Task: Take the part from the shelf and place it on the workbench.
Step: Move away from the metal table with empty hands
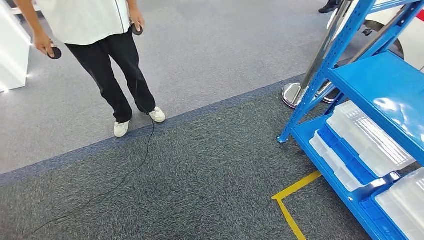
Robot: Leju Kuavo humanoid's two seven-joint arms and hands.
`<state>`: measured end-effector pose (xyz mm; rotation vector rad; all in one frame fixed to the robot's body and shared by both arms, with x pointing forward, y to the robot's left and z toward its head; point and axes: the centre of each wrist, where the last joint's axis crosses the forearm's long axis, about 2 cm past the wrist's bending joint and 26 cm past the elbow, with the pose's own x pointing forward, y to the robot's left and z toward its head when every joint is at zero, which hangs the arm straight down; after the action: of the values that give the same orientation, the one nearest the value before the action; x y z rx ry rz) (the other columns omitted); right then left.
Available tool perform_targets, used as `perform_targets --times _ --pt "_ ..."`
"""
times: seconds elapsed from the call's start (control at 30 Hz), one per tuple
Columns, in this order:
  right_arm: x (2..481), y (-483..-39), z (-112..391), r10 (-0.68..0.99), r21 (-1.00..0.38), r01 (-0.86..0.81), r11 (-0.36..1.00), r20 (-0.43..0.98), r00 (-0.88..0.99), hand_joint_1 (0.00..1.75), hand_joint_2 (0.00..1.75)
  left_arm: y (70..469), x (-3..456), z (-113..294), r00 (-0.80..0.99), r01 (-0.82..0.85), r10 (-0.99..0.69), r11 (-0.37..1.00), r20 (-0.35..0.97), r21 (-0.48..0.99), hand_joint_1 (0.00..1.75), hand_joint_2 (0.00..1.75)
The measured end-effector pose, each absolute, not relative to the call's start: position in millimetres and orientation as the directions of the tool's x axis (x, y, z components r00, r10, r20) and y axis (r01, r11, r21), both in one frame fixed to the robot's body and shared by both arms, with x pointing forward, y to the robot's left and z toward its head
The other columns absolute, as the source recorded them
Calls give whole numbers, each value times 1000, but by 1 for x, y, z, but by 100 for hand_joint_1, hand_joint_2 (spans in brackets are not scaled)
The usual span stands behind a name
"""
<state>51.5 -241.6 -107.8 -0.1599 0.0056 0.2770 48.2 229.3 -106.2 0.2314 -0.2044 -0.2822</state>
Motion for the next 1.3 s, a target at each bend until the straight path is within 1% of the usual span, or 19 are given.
perform_targets --times 1.3 --pt "52 -244 -108 263 -161 -265 951 -34 964 0 0 228 53 -105 942 239 -288 937 176 254 0 0"
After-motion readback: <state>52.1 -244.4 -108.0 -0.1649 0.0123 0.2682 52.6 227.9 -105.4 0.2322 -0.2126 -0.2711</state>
